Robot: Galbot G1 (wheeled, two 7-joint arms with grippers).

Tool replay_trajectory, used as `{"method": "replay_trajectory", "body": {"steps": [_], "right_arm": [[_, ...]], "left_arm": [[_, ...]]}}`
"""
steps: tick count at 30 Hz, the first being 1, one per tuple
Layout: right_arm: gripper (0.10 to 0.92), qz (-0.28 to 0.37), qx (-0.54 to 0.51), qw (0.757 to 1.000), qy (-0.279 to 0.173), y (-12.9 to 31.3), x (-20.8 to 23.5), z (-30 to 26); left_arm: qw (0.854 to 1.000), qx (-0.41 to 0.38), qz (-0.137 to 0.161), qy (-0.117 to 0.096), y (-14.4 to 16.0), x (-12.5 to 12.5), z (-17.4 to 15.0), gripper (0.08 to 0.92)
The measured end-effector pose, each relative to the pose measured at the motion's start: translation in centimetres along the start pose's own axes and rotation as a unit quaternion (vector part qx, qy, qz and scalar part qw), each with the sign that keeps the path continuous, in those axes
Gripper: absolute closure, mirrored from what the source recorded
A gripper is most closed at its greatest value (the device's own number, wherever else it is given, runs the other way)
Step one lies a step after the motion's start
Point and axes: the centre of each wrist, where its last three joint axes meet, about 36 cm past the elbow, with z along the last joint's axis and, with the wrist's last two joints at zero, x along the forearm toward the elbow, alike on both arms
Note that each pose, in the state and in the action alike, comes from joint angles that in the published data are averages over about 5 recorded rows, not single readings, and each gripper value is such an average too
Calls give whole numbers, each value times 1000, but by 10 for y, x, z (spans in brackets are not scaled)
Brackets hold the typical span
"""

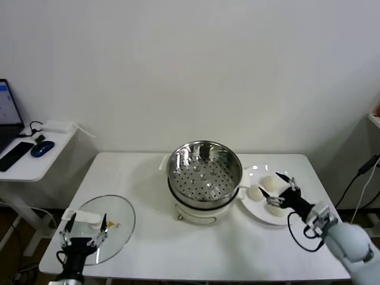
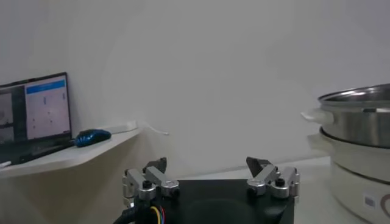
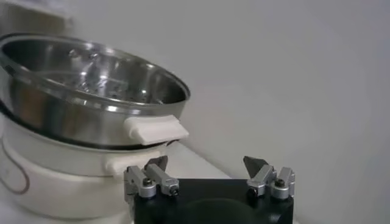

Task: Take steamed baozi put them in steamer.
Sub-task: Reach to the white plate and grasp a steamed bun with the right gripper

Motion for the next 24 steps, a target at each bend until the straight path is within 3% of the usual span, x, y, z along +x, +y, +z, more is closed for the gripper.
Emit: {"method": "replay_trajectory", "body": {"steps": [6,12,24], "right_arm": [[200,-116,88,989,38,-65,-33,-26],[200,-211,174,957,100,-119,-62,-57],[200,-282,292,881,244,-179,-92,-82]], "left_arm": [[1000,2,1,-1,-1,-5,0,177],[1000,2,0,-1,0,-7,0,177],[1000,1,0,0,3,-9,-1,177]]}}
